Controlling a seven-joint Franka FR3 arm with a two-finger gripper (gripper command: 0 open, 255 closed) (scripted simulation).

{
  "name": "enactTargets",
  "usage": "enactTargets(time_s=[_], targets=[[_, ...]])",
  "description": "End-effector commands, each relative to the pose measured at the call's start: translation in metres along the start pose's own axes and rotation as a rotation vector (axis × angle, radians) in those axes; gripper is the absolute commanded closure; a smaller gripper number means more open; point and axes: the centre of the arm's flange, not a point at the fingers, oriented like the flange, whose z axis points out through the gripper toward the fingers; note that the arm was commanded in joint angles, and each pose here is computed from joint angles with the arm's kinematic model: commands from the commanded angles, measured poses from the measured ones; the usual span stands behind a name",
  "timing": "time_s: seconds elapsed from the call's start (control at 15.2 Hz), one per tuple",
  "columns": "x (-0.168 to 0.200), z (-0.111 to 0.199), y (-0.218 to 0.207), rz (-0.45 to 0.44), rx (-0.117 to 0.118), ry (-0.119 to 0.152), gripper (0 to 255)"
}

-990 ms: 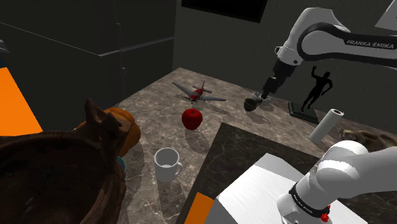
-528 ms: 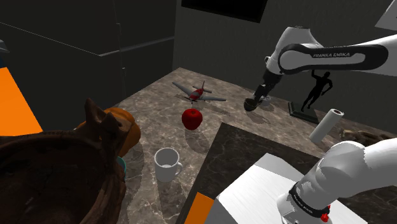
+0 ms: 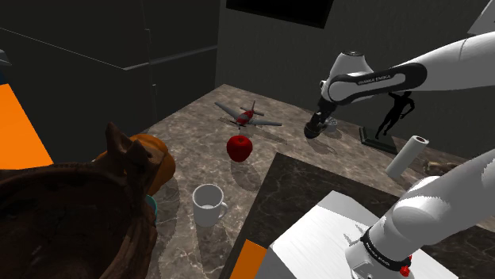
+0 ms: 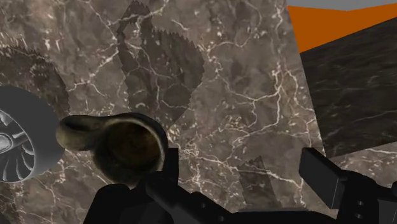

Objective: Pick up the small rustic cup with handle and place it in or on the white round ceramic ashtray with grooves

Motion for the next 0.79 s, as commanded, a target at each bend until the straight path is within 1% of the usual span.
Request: enactTargets(time_s=[0.0,0.46,0.73], targets=[[0.010,0.018,0.011,-0.006,-0.018,0.003,0],[0.045,0.081,0.056,-0.022,-0.077,0.008,0],[0.045,0.102,0.057,-0.022,-0.077,0.008,0]])
